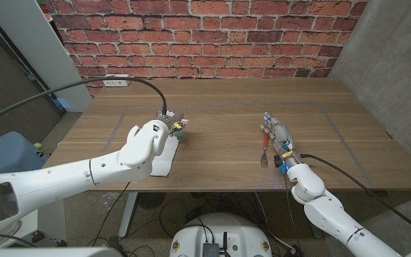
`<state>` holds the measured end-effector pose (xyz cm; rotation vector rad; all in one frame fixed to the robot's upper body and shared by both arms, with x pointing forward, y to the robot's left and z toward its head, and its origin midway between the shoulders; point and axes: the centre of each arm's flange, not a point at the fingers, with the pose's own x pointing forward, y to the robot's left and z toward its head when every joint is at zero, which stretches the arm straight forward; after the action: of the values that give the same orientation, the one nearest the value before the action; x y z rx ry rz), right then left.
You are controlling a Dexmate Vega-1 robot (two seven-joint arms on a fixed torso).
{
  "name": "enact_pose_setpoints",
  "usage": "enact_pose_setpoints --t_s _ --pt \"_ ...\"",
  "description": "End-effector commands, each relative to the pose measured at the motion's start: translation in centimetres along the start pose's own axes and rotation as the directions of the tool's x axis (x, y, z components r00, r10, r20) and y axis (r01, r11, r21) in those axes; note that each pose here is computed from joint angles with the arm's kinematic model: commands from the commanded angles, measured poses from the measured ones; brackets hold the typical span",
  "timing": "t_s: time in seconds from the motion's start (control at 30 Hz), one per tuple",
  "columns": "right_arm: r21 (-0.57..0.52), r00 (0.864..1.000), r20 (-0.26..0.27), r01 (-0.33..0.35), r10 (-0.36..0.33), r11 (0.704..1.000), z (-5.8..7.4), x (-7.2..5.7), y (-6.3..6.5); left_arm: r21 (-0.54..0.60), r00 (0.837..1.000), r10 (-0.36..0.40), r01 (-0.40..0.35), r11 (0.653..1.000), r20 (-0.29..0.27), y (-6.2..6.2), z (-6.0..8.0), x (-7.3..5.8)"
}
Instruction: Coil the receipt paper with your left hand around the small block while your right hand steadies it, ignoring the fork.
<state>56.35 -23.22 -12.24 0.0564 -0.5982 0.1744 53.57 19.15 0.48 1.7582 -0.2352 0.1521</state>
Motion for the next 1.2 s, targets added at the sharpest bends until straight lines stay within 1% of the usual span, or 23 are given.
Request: enact_pose_setpoints --t_s 0.03,0.1,0.27,0.43,0.7,0.83,1.03,1.13,1.2 --pt "-0.006 1.0 -0.002 -0.013 0.013 1.0 0.1 0.8 0.9 0.006 0.999 -0.035 0.035 0.999 -0.031 -1.0 -1.4 -1.8" --pt "-0.01 1.0 -0.003 -0.017 0.017 1.0 0.2 1.1 0.9 0.008 0.998 -0.043 0.044 0.999 -0.043 -1.2 -1.6 -1.9" --pt "-0.011 1.0 -0.008 -0.024 0.024 1.0 0.3 1.5 1.1 0.059 0.993 -0.034 0.041 0.997 -0.109 -1.8 -1.7 -2.3" --pt "-0.014 1.0 -0.013 -0.025 0.025 1.0 0.4 1.7 1.1 0.11 0.985 -0.02 0.039 0.993 -0.17 -2.2 -1.9 -2.3" --pt "-0.019 1.0 -0.018 -0.022 0.022 1.0 0.6 1.7 1.0 0.145 0.973 -0.022 0.057 0.988 -0.231 -2.7 -2.3 -1.6" --pt "-0.02 1.0 -0.021 -0.019 0.018 1.0 0.7 1.6 0.9 0.119 0.975 -0.042 0.07 0.99 -0.219 -3.1 -2.6 -1.0" --pt "-0.022 1.0 -0.022 -0.013 0.013 1.0 0.7 1.4 0.9 0.114 0.978 -0.06 0.084 0.99 -0.198 -3.5 -2.4 -0.4" --pt "-0.023 1.0 -0.023 -0.009 0.009 1.0 0.7 1.3 0.9 0.119 0.98 -0.06 0.083 0.989 -0.188 -3.9 -2.3 -0.1" --pt "-0.022 1.0 -0.025 -0.007 0.007 1.0 0.7 1.3 0.9 0.122 0.984 -0.06 0.081 0.989 -0.167 -4.4 -2.2 0.3"
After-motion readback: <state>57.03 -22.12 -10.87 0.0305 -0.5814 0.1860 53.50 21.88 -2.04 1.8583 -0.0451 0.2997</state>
